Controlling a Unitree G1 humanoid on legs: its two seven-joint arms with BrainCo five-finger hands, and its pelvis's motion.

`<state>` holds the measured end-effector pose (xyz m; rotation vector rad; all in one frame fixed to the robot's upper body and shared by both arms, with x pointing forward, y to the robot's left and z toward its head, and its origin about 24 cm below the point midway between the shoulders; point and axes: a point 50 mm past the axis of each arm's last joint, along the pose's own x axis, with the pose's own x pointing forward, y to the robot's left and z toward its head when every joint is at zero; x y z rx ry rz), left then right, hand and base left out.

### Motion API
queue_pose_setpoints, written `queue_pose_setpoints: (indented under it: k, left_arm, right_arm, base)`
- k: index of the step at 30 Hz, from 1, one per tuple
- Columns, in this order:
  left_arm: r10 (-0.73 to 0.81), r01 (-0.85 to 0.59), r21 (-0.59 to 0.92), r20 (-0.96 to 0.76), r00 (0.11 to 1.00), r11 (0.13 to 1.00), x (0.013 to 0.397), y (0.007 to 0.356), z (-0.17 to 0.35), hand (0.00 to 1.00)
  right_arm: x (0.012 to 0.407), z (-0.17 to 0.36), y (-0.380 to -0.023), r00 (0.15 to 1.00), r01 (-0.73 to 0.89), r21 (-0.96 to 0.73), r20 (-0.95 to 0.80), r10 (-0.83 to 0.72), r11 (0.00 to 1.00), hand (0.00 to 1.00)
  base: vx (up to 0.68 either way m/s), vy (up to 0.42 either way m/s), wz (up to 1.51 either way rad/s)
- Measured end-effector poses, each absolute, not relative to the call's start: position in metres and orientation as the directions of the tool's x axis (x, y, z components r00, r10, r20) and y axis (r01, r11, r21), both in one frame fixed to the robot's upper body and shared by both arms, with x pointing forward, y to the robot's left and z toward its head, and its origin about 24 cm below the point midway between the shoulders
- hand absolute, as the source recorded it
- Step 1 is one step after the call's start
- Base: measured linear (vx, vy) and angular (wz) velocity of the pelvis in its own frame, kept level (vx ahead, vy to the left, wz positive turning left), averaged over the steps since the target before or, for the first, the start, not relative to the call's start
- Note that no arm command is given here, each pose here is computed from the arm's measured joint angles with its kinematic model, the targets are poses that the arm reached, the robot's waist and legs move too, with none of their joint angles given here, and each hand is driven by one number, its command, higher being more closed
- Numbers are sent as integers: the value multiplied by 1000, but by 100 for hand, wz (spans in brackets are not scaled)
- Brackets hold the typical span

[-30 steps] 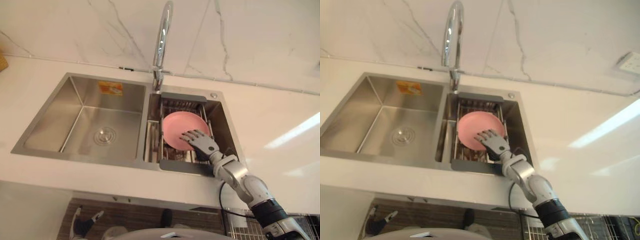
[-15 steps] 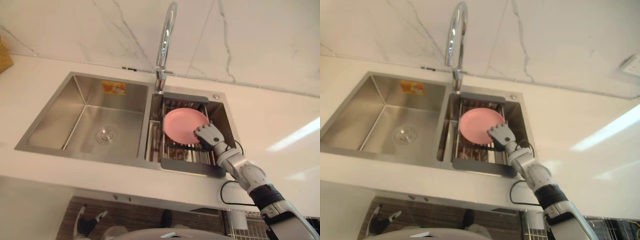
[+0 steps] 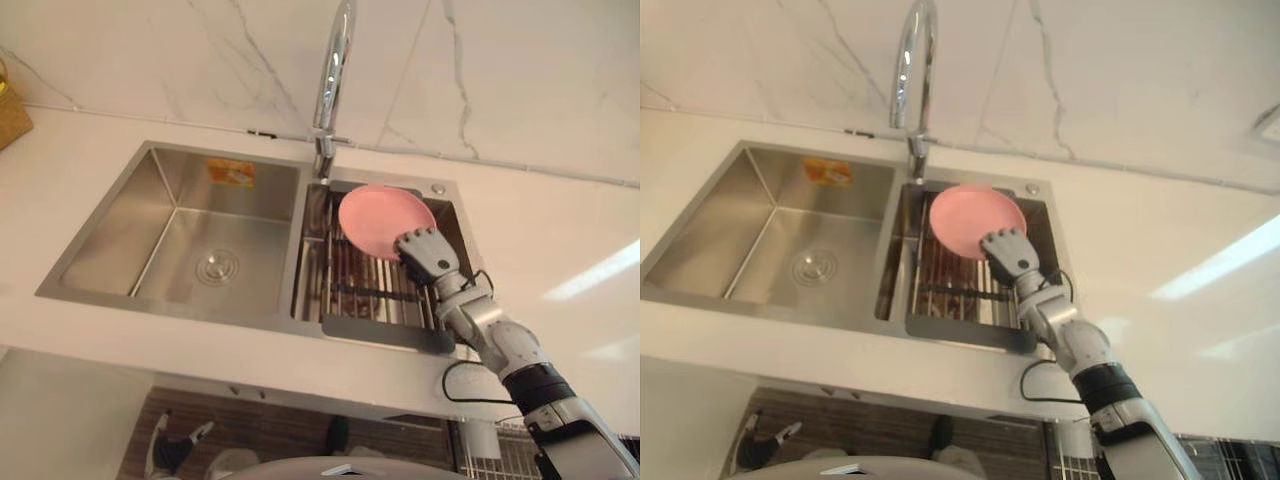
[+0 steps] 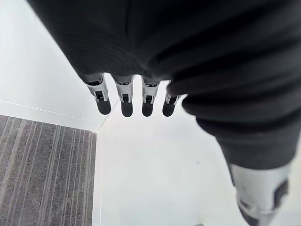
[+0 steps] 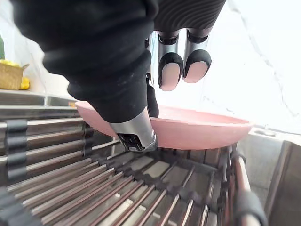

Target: Walk over to the sink, pick up the cup, carry it to the dishwasher, place the cup inside the dishwasher, then close the dishwasher door

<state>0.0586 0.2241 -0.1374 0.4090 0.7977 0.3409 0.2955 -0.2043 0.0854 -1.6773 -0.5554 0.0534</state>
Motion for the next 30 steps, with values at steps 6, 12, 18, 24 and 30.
queue_pose_setpoints:
  k: [6,12,18,24,30]
  left_arm:
    - [443,-141,475,-618,650,869,58,224,-137,0]
    - [448,-151,471,-620,644,869,56,224,-138,0]
    - [454,-153,472,-630,631,868,49,225,-138,0]
    - [454,-154,473,-629,631,868,49,225,-138,0]
    - [455,-157,472,-623,637,867,49,225,-138,0]
  right_arm:
    - [294,103,-205,849,394,-919,351,395,-29,100]
    - [294,108,-203,836,410,-912,369,406,-18,100]
    - [293,111,-201,828,412,-911,379,414,10,100]
    - [290,124,-200,795,448,-894,396,460,-4,100]
    - [290,131,-210,804,460,-887,400,440,-32,100]
  base:
    - [2,5,0]
    - [0,0,0]
    - [0,0,0]
    - [0,0,0]
    - [0,0,-4]
